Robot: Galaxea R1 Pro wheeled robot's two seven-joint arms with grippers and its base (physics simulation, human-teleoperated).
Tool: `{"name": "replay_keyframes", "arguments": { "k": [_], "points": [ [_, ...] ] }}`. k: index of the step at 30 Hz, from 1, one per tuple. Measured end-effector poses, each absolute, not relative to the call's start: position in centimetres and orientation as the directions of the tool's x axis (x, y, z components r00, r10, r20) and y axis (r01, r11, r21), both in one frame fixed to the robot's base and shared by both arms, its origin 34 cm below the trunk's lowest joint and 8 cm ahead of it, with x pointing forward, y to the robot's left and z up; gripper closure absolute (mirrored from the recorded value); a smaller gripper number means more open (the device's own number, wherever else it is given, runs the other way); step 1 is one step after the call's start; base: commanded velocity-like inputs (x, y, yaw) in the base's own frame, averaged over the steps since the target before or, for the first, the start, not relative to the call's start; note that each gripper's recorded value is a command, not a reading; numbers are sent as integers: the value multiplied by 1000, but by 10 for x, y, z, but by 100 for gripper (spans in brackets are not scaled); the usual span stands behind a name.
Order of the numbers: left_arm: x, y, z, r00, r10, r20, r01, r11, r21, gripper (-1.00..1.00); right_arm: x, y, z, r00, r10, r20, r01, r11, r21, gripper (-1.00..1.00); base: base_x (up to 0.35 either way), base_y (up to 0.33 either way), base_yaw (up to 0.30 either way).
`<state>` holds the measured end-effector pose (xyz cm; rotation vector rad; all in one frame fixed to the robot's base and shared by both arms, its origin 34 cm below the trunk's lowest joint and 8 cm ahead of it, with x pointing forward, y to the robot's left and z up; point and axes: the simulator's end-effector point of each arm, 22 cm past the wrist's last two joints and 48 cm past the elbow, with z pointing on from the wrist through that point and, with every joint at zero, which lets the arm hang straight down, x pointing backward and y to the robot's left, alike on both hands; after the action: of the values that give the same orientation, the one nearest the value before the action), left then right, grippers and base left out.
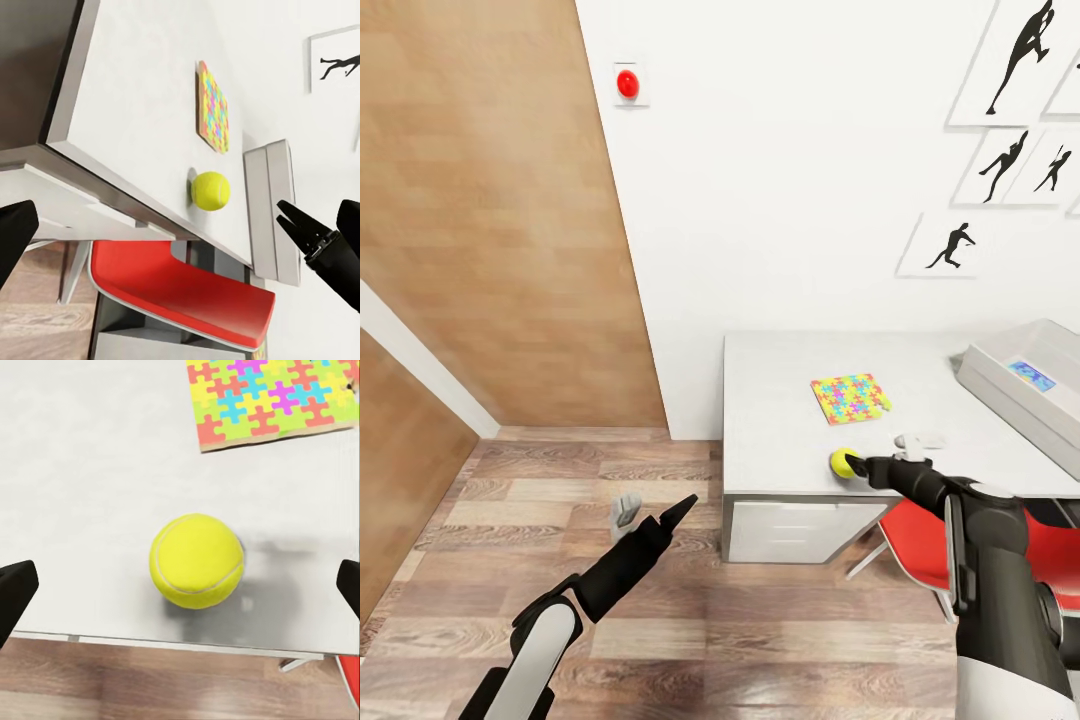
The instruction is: Put all the toys in the child's room - the three board games (two on the bed and one on the table), the two jigsaw puzzles on the table, and the tennis ball on the table - inside the toy box on the table in the child's room.
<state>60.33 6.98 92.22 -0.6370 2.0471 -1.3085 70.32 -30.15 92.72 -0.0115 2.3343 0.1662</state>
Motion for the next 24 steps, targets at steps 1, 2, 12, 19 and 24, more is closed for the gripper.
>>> {"name": "replay_keyframes", "arguments": {
  "k": [1, 2, 12, 19, 24],
  "points": [
    [603, 70, 922, -692, -681, -241, -67, 393, -917, -100, 704, -302, 927, -696, 38, -717, -52, 993, 103, -100, 0, 0, 0],
    [603, 70, 922, -692, -681, -241, -67, 393, -917, -100, 704, -302, 927, -696, 38, -717, -51, 993, 103, -100, 0, 0, 0],
    [603, 69, 922, -692, -681, -241, -67, 392, -917, -100, 706, -303, 925, -698, 20, -716, -27, 998, 54, -100, 0, 0, 0],
    [603, 69, 922, -692, -681, -240, -68, 393, -917, -100, 708, -305, 925, -696, 18, -718, -18, 999, 42, -100, 0, 0, 0],
    [603, 69, 922, -692, -681, -240, -68, 393, -917, -100, 709, -306, 926, -694, 19, -720, -14, 999, 40, -100, 0, 0, 0]
  ]
}}
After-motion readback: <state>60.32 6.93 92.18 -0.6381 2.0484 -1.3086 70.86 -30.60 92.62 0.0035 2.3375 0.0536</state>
